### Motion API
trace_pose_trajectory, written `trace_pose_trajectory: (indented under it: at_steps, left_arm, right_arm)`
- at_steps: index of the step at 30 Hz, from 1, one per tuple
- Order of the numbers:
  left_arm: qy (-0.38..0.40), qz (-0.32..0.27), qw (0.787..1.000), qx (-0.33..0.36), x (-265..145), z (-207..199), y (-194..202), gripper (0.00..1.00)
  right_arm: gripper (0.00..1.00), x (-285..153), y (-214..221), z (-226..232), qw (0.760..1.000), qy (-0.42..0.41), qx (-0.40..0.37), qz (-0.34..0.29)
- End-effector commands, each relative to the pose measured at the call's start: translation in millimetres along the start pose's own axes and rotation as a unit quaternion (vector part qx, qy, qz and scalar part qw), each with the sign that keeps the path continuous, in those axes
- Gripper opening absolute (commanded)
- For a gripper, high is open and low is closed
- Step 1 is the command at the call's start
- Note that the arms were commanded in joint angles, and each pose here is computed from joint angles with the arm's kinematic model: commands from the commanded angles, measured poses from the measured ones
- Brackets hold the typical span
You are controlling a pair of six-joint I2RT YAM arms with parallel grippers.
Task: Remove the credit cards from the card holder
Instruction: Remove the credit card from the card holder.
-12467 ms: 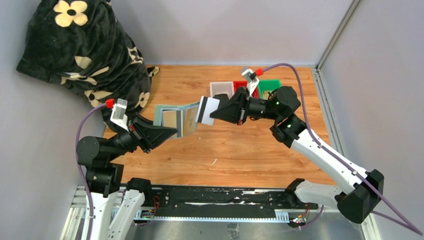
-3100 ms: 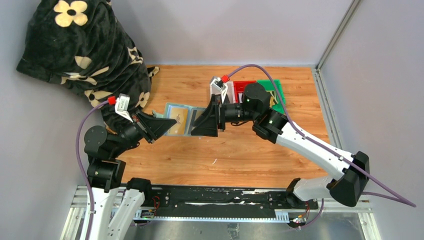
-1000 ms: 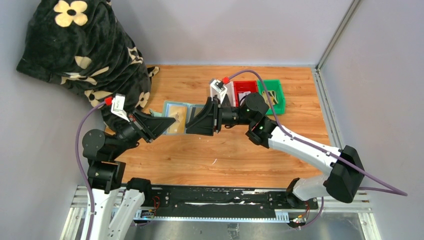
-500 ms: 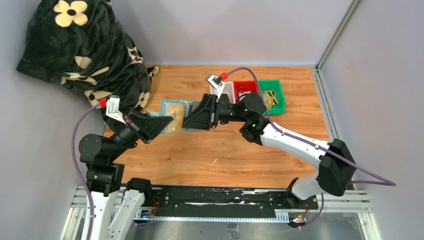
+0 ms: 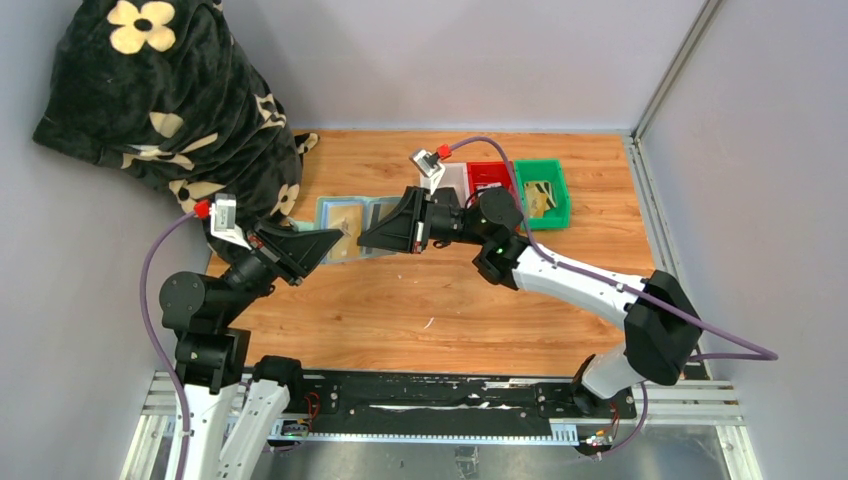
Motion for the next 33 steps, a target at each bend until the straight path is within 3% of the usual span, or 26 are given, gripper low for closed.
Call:
trace_pose_trajectory:
  at_steps: [1, 2, 7, 17, 26, 27, 29, 30, 33]
  left_arm:
    - [-0.009, 0.05, 0.999, -0.02, -3, 13, 30, 0.08]
    - [-0.014, 0.049, 0.999, -0.018, -3, 15, 30, 0.08]
    - [-0.053, 0.037, 0.998, -0.005, -5, 28, 29, 0.08]
    - [-0.045, 0.044, 0.998, -0.001, -8, 19, 26, 0.05]
    - [-0.026, 0.042, 0.999, -0.01, -6, 11, 22, 0.09]
    - [-0.024, 0.041, 0.999, -0.012, -6, 10, 22, 0.09]
    - [-0.014, 0.039, 0.999, -0.02, -6, 6, 21, 0.08]
    - [-0.012, 0.039, 0.999, -0.026, -6, 5, 22, 0.08]
    - [-0.009, 0.037, 0.999, -0.034, -6, 4, 21, 0.08]
  right_arm:
    - [0.05, 5, 1, 26, 0.999, -0.035, -0.018, -0.013]
    - [0.0, 4, 2, 28, 0.999, -0.037, -0.018, -0.009]
    - [0.0, -4, 10, 24, 1.0, -0.017, -0.017, 0.008]
    - [0.0, -31, 17, -2, 0.998, 0.065, -0.02, 0.005]
    - [0.0, -36, 18, 0, 0.997, 0.071, -0.022, 0.002]
    - [0.02, -35, 18, 0, 0.997, 0.071, -0.02, 0.005]
    - [0.24, -32, 19, -1, 0.997, 0.069, -0.017, 0.007]
    - [0.3, -31, 20, -2, 0.997, 0.068, -0.017, 0.009]
    - [0.39, -22, 25, 2, 0.998, 0.059, -0.024, 0.023]
Point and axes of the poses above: each gripper's point midway between its finger pads, its own x axis out along the fingers, its own z axis along the line the jaws close on, y = z × x, the point moved 1 cm from there along -x, back along the fingers, and after that the axes turned 11 degrees about x, right-handed, at the moved point
